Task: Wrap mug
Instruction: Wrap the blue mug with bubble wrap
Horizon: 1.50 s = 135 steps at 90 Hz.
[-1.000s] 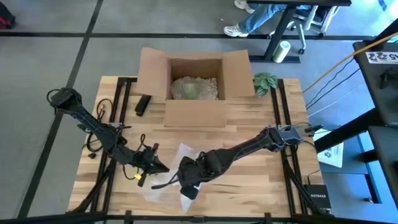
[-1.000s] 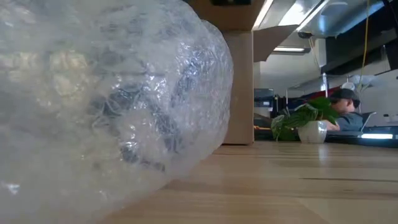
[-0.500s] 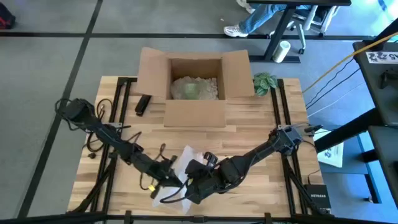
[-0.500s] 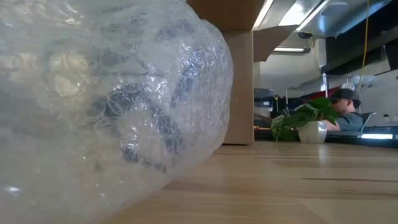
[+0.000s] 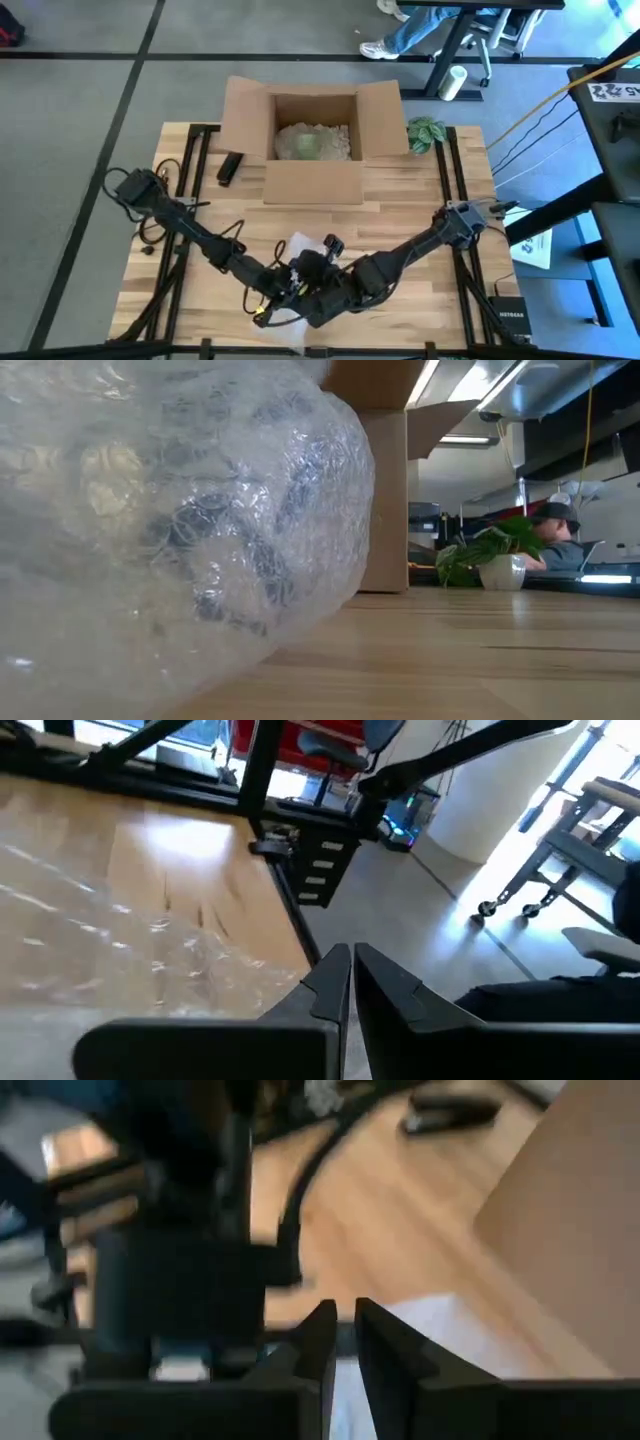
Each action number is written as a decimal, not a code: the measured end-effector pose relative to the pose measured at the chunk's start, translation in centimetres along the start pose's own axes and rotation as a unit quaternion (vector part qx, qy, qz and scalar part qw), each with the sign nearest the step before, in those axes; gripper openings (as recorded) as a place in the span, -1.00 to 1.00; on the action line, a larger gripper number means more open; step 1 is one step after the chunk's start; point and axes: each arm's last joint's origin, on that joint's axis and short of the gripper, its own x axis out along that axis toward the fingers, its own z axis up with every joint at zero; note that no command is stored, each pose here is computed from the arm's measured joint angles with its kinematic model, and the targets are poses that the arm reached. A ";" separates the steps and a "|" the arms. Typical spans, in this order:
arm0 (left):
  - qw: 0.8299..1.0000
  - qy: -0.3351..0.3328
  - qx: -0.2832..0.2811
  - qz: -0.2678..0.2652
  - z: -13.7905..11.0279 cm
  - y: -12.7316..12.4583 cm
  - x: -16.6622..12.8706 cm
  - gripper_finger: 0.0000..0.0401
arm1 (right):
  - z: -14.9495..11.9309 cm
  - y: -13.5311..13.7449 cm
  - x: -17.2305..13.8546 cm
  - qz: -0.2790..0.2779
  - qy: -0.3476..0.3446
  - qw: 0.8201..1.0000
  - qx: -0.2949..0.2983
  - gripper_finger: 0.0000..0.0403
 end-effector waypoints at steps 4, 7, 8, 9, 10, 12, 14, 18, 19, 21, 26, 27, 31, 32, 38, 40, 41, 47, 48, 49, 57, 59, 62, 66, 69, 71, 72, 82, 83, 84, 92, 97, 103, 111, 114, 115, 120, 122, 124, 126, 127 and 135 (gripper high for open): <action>1.000 0.001 0.000 0.001 0.0 0.0 0.0 -1.00 | -0.1 0.1 -0.1 0.003 0.002 1.000 -0.001 -0.86; 1.000 0.000 0.000 0.000 0.0 0.0 0.0 -1.00 | -0.2 0.1 -0.1 0.010 0.011 1.000 0.000 -0.86; 1.000 -0.001 0.001 0.000 0.0 0.0 0.0 -1.00 | -0.2 0.2 -0.1 0.013 0.014 1.000 0.001 -0.86; 1.000 -0.002 0.002 0.000 0.0 0.0 0.0 -1.00 | -0.2 0.2 -0.1 0.016 0.018 1.000 0.002 -0.86; 1.000 -0.003 0.002 -0.001 0.0 0.0 0.0 -1.00 | -0.2 0.2 -0.1 0.018 0.022 1.000 0.003 -0.86; 1.000 -0.005 0.004 -0.002 0.1 0.0 0.0 -1.00 | -0.3 0.2 0.0 0.021 0.028 0.999 0.007 -0.86; 1.000 -0.008 0.006 -0.003 0.1 -0.1 0.0 -1.00 | -0.4 0.2 0.2 0.020 0.031 0.999 0.010 -0.86; 1.000 -0.018 0.010 -0.007 0.3 -0.2 0.0 -1.00 | -0.4 0.2 0.6 0.016 0.033 0.999 0.014 -0.86; 1.000 -0.022 0.011 -0.009 0.4 -0.2 0.0 -1.00 | -0.5 0.1 0.7 0.014 0.033 0.999 0.014 -0.86; 0.999 -0.028 0.013 -0.013 0.5 -0.3 0.0 -1.00 | -0.6 0.1 0.8 0.009 0.033 0.999 0.015 -0.86; 0.999 -0.039 0.015 -0.024 0.8 -0.5 -0.1 -1.00 | -0.6 0.0 1.3 0.000 0.033 0.999 0.019 -0.86; 0.999 -0.040 0.015 -0.026 0.8 -0.5 -0.1 -1.00 | -0.6 0.0 1.3 -0.001 0.033 0.999 0.021 -0.86; 0.998 -0.040 0.022 -0.033 1.0 -0.8 -0.3 -1.00 | -0.6 0.0 1.3 -0.002 0.032 0.999 0.026 -0.86; 0.998 -0.041 0.024 -0.034 1.0 -0.9 -0.3 -1.00 | -0.6 0.0 1.4 -0.003 0.032 0.999 0.027 -0.86; 0.998 -0.042 0.038 -0.041 1.6 -1.5 -0.9 -1.00 | -0.5 -0.2 1.5 -0.008 0.032 0.999 0.028 -0.86; 0.997 -0.040 0.042 -0.043 1.8 -1.7 -1.1 -1.00 | -0.6 -0.2 1.4 -0.010 0.031 0.999 0.027 -0.86; 0.997 -0.038 0.043 -0.043 1.8 -1.8 -1.3 -1.00 | -0.6 -0.2 1.4 -0.011 0.029 0.999 0.027 -0.86; 0.997 -0.021 0.063 -0.035 2.2 -2.2 -2.1 -1.00 | -0.5 -0.2 1.4 -0.017 0.023 0.999 0.026 -0.86; 0.997 -0.016 0.066 -0.031 2.3 -2.3 -2.3 -1.00 | -0.5 -0.3 1.4 -0.018 0.021 0.999 0.026 -0.86; 0.997 -0.011 0.069 -0.027 2.4 -2.3 -2.4 -1.00 | -0.5 -0.3 1.4 -0.020 0.019 0.999 0.026 -0.86; 0.996 0.025 0.079 0.012 2.8 -2.6 -4.0 -1.00 | -0.5 -0.3 1.4 -0.023 0.018 0.999 0.025 -0.86; 0.996 0.035 0.081 0.021 2.9 -2.6 -4.4 -1.00 | -0.5 -0.3 1.5 -0.022 0.019 0.999 0.026 -0.86; 0.995 0.049 0.084 0.032 2.8 -2.6 -5.0 -1.00 | -0.4 -0.4 1.6 -0.021 0.021 0.999 0.028 -0.86; 0.993 0.068 0.087 0.048 2.6 -2.4 -5.9 -1.00 | -0.3 -0.5 1.8 -0.015 0.031 0.999 0.030 -0.86; 0.992 0.073 0.085 0.059 2.6 -2.3 -6.6 -1.00 | -0.2 -0.6 1.9 -0.007 0.043 0.999 0.033 -0.86; 0.991 0.074 0.086 0.066 2.5 -2.2 -7.1 -1.00 | -0.2 -0.6 2.1 0.001 0.052 0.998 0.035 -0.86; 0.991 0.074 0.085 0.069 2.5 -2.2 -7.3 -1.00 | -0.1 -0.7 2.2 0.005 0.058 0.998 0.037 -0.86; 0.990 0.075 0.065 0.100 1.3 -1.1 -9.8 -1.00 | 0.5 -0.8 3.5 0.063 0.120 0.989 0.062 -0.86; 0.990 0.075 0.063 0.102 1.2 -1.0 -10.0 -1.00 | 0.5 -0.9 3.6 0.068 0.124 0.988 0.064 -0.86; 0.990 0.074 0.061 0.104 1.0 -0.9 -10.3 -1.00 | 0.6 -0.9 3.7 0.072 0.129 0.987 0.065 -0.86; 0.989 0.075 0.033 0.121 -0.4 0.2 -12.2 -1.00 | 0.5 -1.1 5.0 0.090 0.153 0.981 0.076 -0.86; 0.989 0.071 0.010 0.127 -1.3 0.7 -13.2 -1.00 | 0.3 -1.3 5.6 0.095 0.175 0.977 0.079 -0.87; 0.988 0.073 -0.011 0.139 -2.4 1.4 -14.4 -1.00 | -0.4 -1.4 6.8 0.100 0.210 0.969 0.084 -0.92; 0.986 0.072 -0.041 0.147 -3.7 2.1 -15.5 -1.00 | -1.3 -1.3 8.1 0.113 0.261 0.955 0.090 -0.98; 0.984 0.073 -0.051 0.152 -4.1 2.4 -15.8 -1.00 | -1.6 -1.2 8.6 0.119 0.274 0.950 0.094 -0.98; 0.984 0.073 -0.054 0.154 -4.2 2.4 -15.9 -1.00 | -1.6 -1.2 8.7 0.121 0.277 0.948 0.096 -0.98; 0.982 0.075 -0.068 0.162 -5.0 2.8 -16.3 -1.00 | -2.1 -1.1 9.2 0.119 0.294 0.943 0.101 -0.97; 0.981 0.077 -0.073 0.164 -5.2 3.0 -16.4 -1.00 | -2.2 -1.2 9.4 0.117 0.298 0.942 0.103 -0.97; 0.980 0.081 -0.078 0.167 -5.5 3.1 -16.5 -1.00 | -2.3 -1.2 9.6 0.117 0.301 0.941 0.103 -0.98; 0.978 0.085 -0.083 0.171 -5.8 3.2 -16.6 -1.00 | -2.4 -1.2 9.7 0.116 0.303 0.940 0.103 -0.99; 0.978 0.087 -0.083 0.173 -5.9 3.3 -16.6 -1.00 | -2.4 -1.2 9.7 0.115 0.305 0.940 0.103 -0.99; 0.974 0.090 -0.102 0.180 -6.5 3.6 -16.8 -1.00 | -2.8 -1.3 10.4 0.110 0.322 0.934 0.105 -0.99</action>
